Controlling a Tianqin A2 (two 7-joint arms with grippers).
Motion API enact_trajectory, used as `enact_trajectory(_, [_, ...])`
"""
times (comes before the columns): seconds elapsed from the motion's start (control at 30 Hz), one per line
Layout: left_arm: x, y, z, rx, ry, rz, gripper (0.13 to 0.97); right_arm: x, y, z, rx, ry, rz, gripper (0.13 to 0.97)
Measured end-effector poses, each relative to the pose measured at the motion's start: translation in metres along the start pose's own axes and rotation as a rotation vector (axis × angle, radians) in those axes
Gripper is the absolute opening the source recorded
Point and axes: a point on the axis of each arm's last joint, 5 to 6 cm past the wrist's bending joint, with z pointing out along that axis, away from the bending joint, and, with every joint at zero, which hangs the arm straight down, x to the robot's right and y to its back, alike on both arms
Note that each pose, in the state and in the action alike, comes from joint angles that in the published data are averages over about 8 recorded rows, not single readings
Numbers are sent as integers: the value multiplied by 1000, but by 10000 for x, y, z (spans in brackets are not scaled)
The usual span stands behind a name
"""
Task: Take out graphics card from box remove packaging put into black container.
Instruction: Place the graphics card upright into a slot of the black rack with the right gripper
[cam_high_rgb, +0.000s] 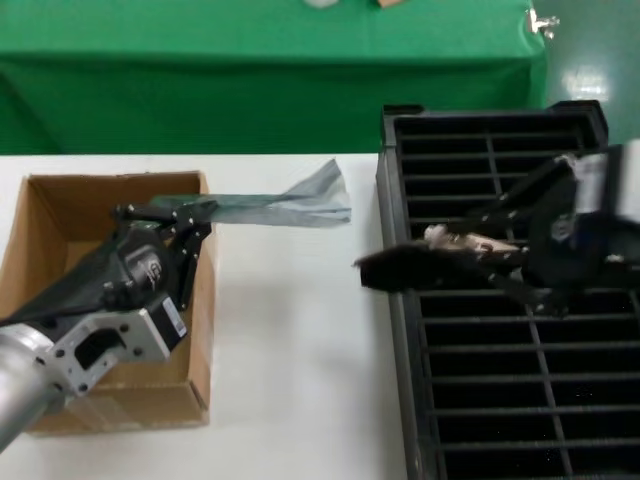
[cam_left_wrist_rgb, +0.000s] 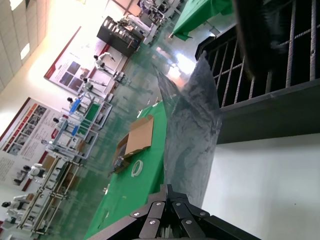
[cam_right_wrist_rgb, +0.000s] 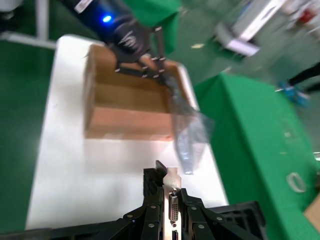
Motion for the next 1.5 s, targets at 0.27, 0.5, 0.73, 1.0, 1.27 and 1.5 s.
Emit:
enact_trajectory(0.27, [0, 0, 0, 0, 0, 0, 139, 194, -529, 182, -178, -141, -89, 189])
enact_trajectory(0.5, [0, 0, 0, 0, 0, 0, 139, 213, -675, 227, -320, -221, -104, 189])
enact_trajectory(0.73, [0, 0, 0, 0, 0, 0, 139, 154, -632, 308, -389, -273, -95, 189])
enact_trajectory(1.0, [0, 0, 0, 0, 0, 0, 139, 122, -553, 433, -409, -301, -102, 189])
enact_trajectory(1.27, [0, 0, 0, 0, 0, 0, 139, 108, -450, 555, -423, -329, -93, 189])
enact_trajectory(1.5, [0, 0, 0, 0, 0, 0, 139, 112, -408, 642, -428, -345, -87, 189])
